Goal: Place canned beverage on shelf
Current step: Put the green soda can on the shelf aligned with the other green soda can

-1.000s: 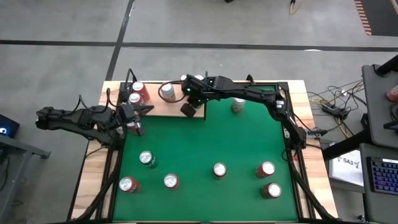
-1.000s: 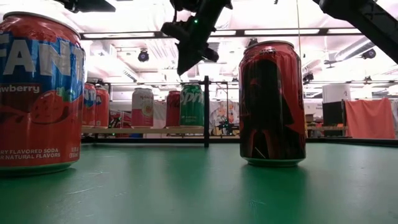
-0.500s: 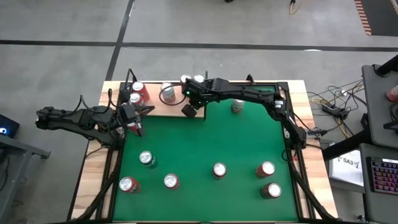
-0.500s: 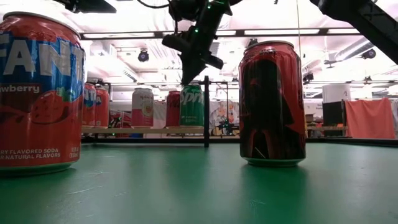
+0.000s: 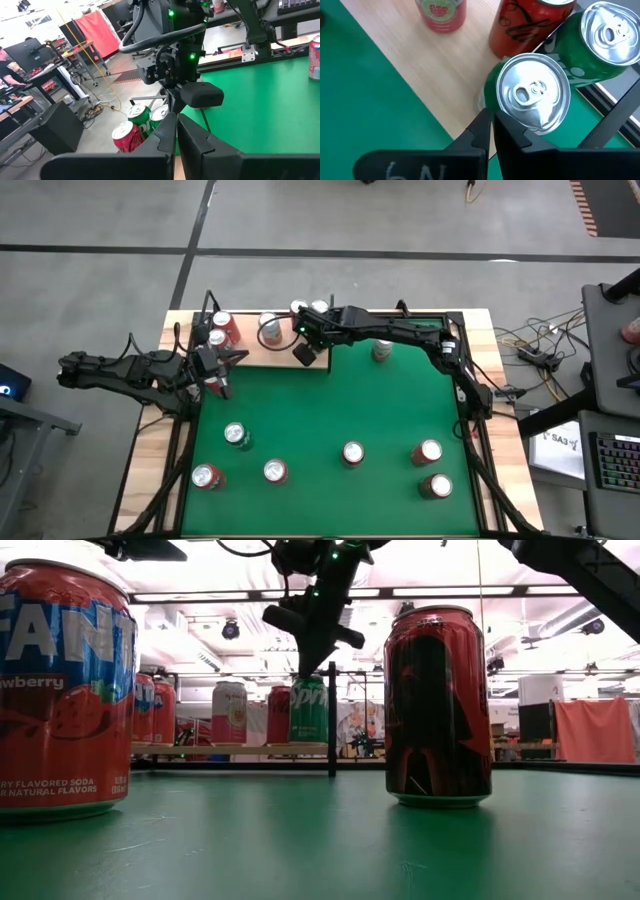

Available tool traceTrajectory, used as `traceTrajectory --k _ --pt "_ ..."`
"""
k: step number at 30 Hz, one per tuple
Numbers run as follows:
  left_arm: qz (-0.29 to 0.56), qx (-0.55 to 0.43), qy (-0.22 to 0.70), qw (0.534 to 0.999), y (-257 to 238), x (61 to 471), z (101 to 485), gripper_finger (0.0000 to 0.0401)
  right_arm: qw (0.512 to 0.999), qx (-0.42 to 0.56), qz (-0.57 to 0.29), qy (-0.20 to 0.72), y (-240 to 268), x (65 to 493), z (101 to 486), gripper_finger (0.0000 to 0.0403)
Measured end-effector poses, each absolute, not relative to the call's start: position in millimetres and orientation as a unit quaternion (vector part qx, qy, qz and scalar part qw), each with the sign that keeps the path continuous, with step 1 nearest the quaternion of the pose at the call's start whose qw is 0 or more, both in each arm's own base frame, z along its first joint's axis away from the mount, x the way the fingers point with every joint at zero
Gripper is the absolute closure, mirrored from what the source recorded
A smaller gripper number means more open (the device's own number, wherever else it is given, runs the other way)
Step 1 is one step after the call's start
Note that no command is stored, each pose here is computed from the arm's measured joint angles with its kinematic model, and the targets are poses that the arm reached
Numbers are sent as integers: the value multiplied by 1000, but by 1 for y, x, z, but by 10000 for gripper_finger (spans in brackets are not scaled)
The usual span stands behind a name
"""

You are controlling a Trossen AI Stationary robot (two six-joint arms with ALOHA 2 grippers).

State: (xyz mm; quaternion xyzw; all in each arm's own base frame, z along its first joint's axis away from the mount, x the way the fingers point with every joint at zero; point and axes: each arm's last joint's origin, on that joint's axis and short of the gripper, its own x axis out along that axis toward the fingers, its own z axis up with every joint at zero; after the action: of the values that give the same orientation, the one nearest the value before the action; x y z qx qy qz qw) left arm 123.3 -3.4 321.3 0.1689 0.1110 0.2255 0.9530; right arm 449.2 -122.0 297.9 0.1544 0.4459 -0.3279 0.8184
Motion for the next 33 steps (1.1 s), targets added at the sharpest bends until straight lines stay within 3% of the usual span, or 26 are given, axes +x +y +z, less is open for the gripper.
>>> traceTrajectory --k 33 --pt "224 176 117 951 -3 123 320 401 819 145 -350 432 -133 449 296 390"
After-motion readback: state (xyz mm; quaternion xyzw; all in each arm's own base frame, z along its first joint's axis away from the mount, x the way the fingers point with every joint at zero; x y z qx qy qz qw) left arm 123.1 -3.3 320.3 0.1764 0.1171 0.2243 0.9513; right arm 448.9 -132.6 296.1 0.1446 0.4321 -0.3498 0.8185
